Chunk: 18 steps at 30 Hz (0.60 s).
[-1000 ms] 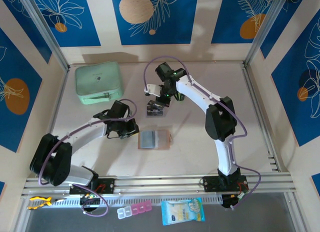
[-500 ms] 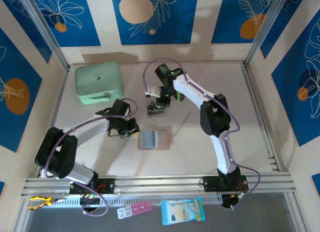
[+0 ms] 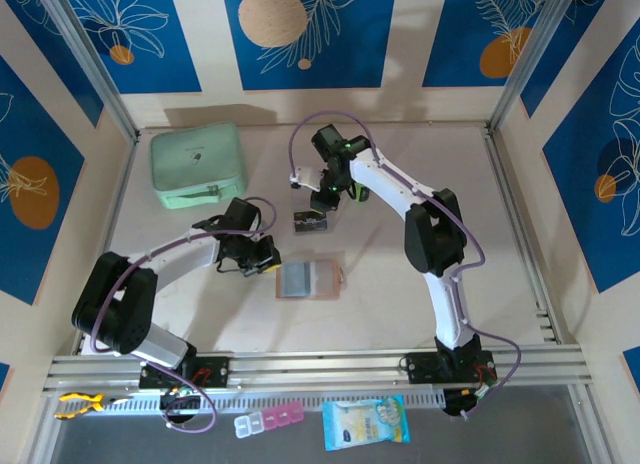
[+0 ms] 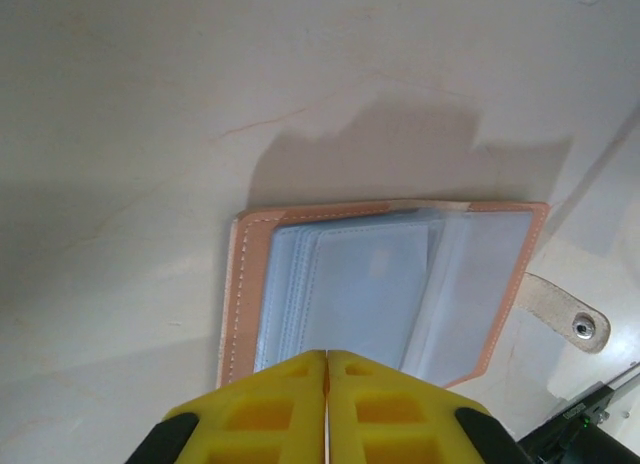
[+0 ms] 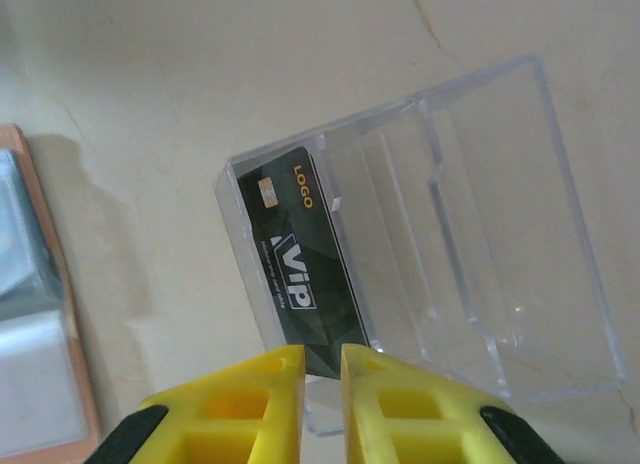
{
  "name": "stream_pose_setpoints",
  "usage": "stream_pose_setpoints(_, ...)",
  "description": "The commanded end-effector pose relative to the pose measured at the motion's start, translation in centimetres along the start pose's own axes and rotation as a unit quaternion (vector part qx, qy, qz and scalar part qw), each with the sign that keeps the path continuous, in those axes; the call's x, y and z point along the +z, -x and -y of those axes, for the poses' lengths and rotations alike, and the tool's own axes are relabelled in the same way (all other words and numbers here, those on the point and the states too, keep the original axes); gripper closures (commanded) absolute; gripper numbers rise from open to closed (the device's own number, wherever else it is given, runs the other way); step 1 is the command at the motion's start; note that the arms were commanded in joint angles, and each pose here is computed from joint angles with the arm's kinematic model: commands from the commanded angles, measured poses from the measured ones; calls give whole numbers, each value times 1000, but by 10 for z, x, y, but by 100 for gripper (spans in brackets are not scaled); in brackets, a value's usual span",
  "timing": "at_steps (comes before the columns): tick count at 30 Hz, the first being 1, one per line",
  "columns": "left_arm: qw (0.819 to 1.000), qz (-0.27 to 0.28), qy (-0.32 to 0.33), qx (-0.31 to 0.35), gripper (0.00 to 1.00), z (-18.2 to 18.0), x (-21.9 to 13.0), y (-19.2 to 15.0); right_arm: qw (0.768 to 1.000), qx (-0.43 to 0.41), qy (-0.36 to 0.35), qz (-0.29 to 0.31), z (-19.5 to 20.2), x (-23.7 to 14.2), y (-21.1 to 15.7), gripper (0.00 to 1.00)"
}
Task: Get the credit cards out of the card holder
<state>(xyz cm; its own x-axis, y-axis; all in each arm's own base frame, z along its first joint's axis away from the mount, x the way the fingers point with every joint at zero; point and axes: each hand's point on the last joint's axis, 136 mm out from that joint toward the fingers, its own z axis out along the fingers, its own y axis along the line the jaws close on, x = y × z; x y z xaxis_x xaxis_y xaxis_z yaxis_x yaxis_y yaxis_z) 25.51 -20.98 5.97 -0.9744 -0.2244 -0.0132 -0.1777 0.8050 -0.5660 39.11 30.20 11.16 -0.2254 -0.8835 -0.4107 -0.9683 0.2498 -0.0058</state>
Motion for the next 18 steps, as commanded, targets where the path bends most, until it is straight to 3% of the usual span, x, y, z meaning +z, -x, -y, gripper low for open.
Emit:
stream_pose_setpoints(1, 1000, -12, -16, 7, 91, 3, 2, -3, 996, 68, -2, 58, -11, -29, 21, 82)
stream_pose_setpoints(11, 1000, -22, 0, 3, 95, -15, 11, -22, 960, 258, 4, 105, -56, -25, 23, 83)
stream_pose_setpoints(18, 999, -33, 2, 6, 96, -21, 22, -35, 925, 369, -13, 89, -77, -17, 7, 89)
